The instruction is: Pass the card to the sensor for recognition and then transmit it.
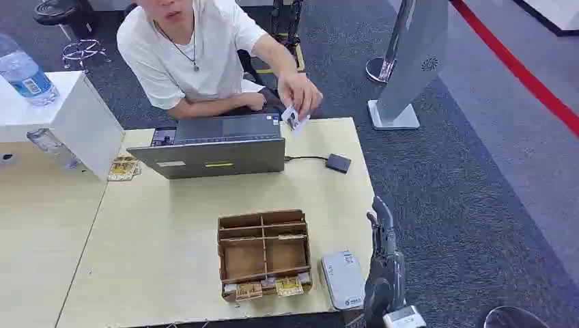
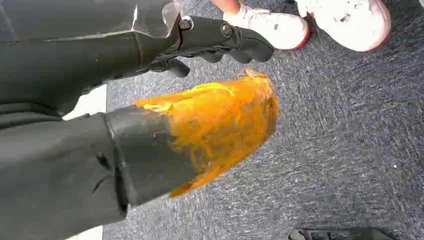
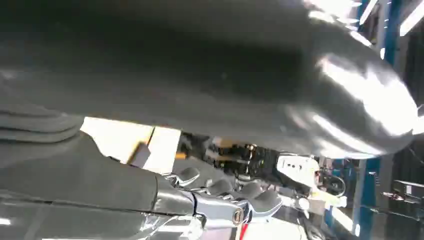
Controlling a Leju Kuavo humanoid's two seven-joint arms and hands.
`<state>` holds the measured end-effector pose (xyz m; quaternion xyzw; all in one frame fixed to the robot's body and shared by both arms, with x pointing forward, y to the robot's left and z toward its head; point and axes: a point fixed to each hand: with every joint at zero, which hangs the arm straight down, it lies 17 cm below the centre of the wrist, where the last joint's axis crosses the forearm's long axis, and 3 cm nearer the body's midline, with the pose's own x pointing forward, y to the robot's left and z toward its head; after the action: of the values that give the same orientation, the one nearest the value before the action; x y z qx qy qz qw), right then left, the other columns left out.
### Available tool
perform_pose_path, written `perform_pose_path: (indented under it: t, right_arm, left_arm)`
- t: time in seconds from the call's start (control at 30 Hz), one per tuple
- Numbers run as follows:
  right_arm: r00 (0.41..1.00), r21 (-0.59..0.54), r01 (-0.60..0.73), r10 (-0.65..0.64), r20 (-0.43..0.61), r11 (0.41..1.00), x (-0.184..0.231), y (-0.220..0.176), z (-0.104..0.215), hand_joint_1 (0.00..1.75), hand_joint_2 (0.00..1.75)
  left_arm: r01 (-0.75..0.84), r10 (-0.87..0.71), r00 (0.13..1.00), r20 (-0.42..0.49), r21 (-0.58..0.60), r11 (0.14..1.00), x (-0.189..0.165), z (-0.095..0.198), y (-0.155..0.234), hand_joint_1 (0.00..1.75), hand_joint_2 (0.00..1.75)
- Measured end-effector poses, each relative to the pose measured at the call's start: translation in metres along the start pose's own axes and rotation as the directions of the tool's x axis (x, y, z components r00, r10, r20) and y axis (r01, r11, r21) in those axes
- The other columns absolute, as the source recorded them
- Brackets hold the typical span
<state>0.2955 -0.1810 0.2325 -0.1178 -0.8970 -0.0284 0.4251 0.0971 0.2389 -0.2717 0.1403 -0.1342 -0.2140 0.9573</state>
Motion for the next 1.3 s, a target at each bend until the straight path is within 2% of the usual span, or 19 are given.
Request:
perform_pose_path:
  t: [0.2, 0.33, 0.5, 0.67, 0.8, 1.0, 1.2, 1.3]
  right_arm:
    - [0.98, 0.031, -0.16, 0.155, 0.122, 0.987, 0.017, 0.013, -0.015, 0.0, 1.75]
    - [0.937, 0.032, -0.287, 0.273, 0.219, 0.957, 0.027, 0.022, -0.032, 0.0, 1.75]
    - [0.879, 0.035, -0.392, 0.363, 0.31, 0.919, 0.035, 0.034, -0.048, 0.0, 1.75]
    - [0.774, 0.016, -0.532, 0.478, 0.415, 0.847, 0.041, 0.045, -0.054, 0.0, 1.75]
    - [0.658, -0.034, -0.639, 0.569, 0.493, 0.768, 0.048, 0.051, -0.058, 0.0, 1.75]
    - [0.539, -0.112, -0.735, 0.676, 0.502, 0.669, 0.049, 0.046, -0.071, 0.0, 1.75]
    - [0.447, -0.148, -0.81, 0.762, 0.468, 0.567, 0.042, 0.033, -0.081, 0.0, 1.75]
    - [0.422, -0.163, -0.832, 0.795, 0.437, 0.531, 0.041, 0.028, -0.086, 0.0, 1.75]
  left_arm:
    - [0.016, -0.016, 1.0, 0.005, -0.01, 1.0, 0.0, 0.0, 0.0, 0.0, 0.0]
    - [0.028, -0.028, 1.0, 0.009, -0.017, 0.999, -0.001, -0.001, 0.0, 0.0, 0.0]
    - [0.041, -0.041, 0.999, 0.021, -0.024, 0.999, 0.001, -0.001, -0.001, 0.0, 0.0]
    - [0.06, -0.059, 0.998, 0.028, -0.031, 0.998, 0.001, 0.0, -0.002, 0.0, 0.0]
    - [0.077, -0.076, 0.997, 0.034, -0.039, 0.996, 0.002, 0.0, -0.004, 0.0, 0.0]
    - [0.091, -0.089, 0.995, 0.039, -0.047, 0.995, 0.003, 0.001, -0.006, 0.0, 0.0]
    - [0.103, -0.1, 0.994, 0.046, -0.067, 0.992, 0.004, 0.002, -0.012, 0.0, 0.0]
    - [0.109, -0.106, 0.993, 0.051, -0.071, 0.991, 0.006, 0.003, -0.015, 0.0, 0.0]
